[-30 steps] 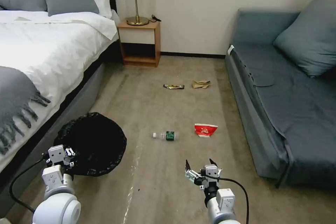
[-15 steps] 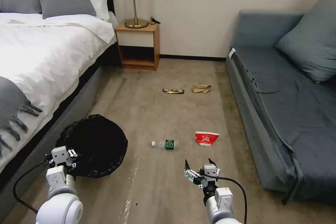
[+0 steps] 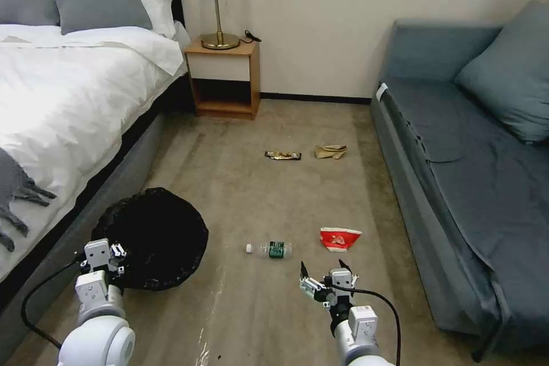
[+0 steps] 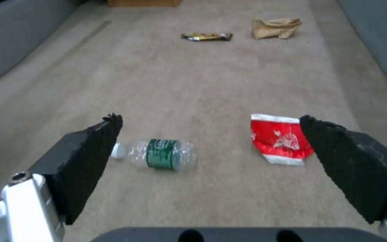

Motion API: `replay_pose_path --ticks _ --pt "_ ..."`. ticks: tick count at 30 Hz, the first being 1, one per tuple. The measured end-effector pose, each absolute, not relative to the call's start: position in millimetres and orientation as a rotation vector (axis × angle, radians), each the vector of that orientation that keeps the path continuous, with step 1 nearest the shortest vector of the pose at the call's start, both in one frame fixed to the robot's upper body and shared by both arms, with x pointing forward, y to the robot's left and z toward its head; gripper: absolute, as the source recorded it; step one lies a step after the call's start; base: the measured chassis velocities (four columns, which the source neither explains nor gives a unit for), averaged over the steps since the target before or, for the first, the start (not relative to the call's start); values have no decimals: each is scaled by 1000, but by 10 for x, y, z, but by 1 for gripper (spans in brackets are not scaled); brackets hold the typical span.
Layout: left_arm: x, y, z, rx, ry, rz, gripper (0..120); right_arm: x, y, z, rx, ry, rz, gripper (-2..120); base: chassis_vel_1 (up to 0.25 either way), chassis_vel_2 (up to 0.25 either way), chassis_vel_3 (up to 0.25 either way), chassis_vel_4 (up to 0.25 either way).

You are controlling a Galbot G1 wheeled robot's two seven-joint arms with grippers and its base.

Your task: Pick up the trash bin, then pick up the garbage on the floor and place it into the trash bin.

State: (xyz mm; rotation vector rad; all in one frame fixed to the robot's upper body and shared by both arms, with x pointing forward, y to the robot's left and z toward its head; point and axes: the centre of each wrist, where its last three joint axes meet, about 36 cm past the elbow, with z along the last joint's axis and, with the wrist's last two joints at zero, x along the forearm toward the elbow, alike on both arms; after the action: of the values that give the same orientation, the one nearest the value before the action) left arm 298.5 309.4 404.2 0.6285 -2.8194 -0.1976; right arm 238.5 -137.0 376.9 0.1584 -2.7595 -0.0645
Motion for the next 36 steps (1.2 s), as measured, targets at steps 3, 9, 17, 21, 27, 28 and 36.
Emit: replay_pose_path --ticks 3,9,17,21,27,28,36 --pt "2972 3070 4028 622 -2820 -214 4 2368 -1375 3782 158 -2762 -62 100 -107 101 102 -109" --pt "2959 3037 4060 617 -2831 -210 4 2338 -1381 3796 159 -2765 -60 100 -100 108 101 -99" --pt "2949 3068 4047 623 -2827 -218 4 2334 -1380 3777 162 -2761 -55 100 -100 99 91 -93" --pt "2947 3062 4046 625 -2826 -212 4 2340 -1374 3771 165 -2761 -55 100 -83 111 93 -97" --pt "2927 3050 4043 626 -2825 -206 4 2329 -1370 3764 167 -2760 -52 100 -99 105 91 -97" --pt "2926 3049 4042 627 -2825 -205 4 2328 -1371 3762 167 -2760 -51 100 -100 95 104 -82" --pt "2927 3029 4028 618 -2830 -202 4 2321 -1365 3729 170 -2762 -48 100 -90 107 92 -97"
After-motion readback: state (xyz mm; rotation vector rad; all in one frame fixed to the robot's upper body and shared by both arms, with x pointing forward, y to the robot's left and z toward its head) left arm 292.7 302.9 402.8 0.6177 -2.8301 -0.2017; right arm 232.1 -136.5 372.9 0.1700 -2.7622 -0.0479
